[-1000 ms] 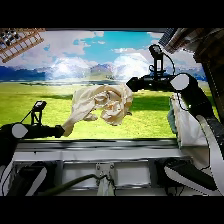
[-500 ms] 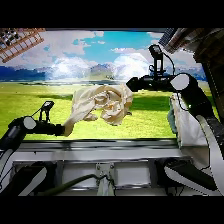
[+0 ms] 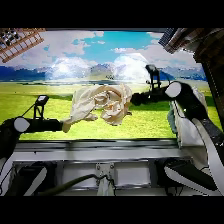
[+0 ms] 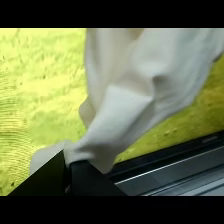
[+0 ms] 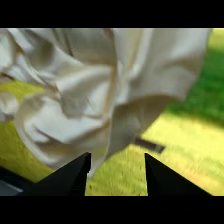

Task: Fold the clothes and pants, and hang the long-sleeved shirts on hangers.

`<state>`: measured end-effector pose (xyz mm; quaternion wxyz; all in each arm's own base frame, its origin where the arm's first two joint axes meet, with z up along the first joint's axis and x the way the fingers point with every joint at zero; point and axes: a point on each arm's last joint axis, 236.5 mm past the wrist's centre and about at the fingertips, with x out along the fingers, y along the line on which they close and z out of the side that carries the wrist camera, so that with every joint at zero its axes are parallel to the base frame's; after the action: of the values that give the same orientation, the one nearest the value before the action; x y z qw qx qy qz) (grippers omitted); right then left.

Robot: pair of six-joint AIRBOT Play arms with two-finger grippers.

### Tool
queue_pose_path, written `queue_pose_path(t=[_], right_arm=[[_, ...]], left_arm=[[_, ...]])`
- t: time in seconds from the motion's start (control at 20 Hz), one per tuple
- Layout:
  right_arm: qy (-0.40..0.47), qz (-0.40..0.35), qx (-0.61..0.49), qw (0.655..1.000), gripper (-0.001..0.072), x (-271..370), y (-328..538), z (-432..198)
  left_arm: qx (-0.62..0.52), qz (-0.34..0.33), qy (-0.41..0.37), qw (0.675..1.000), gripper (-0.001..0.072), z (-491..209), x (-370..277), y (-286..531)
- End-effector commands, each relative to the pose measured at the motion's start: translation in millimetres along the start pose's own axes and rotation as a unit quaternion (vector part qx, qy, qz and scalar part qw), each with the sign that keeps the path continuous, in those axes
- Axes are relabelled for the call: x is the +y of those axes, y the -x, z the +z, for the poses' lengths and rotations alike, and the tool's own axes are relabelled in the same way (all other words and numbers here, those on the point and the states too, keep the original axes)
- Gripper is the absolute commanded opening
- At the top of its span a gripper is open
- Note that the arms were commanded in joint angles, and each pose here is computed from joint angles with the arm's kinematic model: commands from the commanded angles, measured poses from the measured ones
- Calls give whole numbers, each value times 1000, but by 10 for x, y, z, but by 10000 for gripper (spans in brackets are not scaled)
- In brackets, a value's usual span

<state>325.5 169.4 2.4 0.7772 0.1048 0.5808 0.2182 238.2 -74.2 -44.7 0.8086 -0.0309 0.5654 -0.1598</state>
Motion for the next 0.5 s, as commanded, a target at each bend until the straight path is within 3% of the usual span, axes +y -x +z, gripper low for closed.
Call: queue_pose_path(t=[0.0, 0.15, 0.45], right_arm=[[-70, 9, 74, 995, 470, -54, -361, -642], [-99, 37, 73, 992, 524, 131, -638, -889], [-130, 36, 10, 991, 522, 271, -1030, -751]], left_arm=[[-69, 6, -22, 997, 3, 195, -88, 341], [-91, 7, -24, 996, 3, 220, -126, 459], [-84, 4, -19, 996, 4, 186, -136, 458]])
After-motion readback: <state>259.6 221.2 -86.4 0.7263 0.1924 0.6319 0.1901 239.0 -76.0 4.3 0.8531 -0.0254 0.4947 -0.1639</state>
